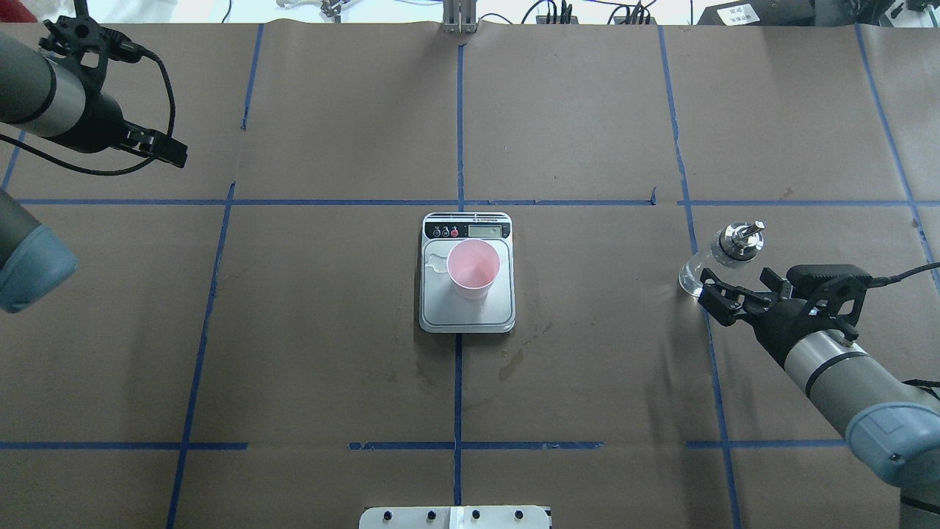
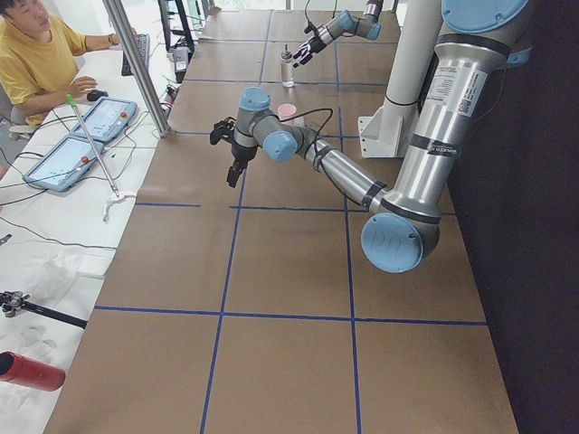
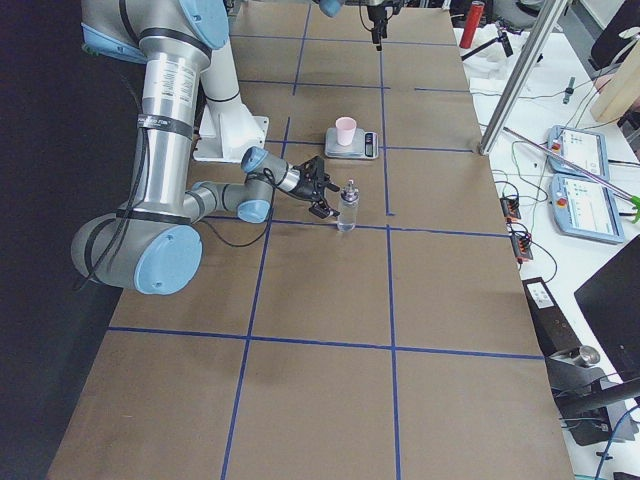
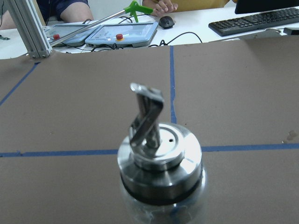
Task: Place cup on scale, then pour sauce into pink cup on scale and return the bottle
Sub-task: 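Close the right gripper around the glass sauce bottle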
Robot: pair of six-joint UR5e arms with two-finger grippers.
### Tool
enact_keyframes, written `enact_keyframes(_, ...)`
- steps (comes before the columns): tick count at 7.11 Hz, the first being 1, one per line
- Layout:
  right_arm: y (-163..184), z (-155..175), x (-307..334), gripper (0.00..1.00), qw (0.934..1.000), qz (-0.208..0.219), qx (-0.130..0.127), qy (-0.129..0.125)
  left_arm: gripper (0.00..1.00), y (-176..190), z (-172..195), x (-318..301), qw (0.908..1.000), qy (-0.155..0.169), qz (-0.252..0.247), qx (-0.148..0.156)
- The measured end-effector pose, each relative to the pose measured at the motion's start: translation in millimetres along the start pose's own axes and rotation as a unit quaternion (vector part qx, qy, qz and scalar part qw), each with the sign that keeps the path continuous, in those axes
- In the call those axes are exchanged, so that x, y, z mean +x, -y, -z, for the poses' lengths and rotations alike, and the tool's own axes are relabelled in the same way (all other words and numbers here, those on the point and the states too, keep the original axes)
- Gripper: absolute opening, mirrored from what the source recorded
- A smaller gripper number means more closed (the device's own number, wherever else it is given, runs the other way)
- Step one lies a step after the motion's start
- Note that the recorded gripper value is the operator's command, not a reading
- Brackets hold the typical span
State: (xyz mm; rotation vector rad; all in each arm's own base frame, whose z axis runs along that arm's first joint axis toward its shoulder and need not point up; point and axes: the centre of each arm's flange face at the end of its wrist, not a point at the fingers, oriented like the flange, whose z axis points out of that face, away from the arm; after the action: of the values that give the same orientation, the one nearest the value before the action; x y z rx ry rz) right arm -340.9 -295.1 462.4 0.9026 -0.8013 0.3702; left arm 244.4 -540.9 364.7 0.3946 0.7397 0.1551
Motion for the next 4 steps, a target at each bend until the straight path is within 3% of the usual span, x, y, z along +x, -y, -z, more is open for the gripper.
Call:
enact_keyframes(2, -27.0, 8.5, -6.7, 1.00, 0.9987, 0.028, 0.043, -0.002, 1.00, -0.9, 0.7, -5.6, 1.0000, 0.003, -0.004, 0.000)
enact_keyframes(4, -52.0, 2.4, 2.7, 1.00, 0.9966, 0.053, 0.062, -0.014, 1.00, -1.3, 0.8, -6.7, 1.0000, 0.004, -0.002, 0.000)
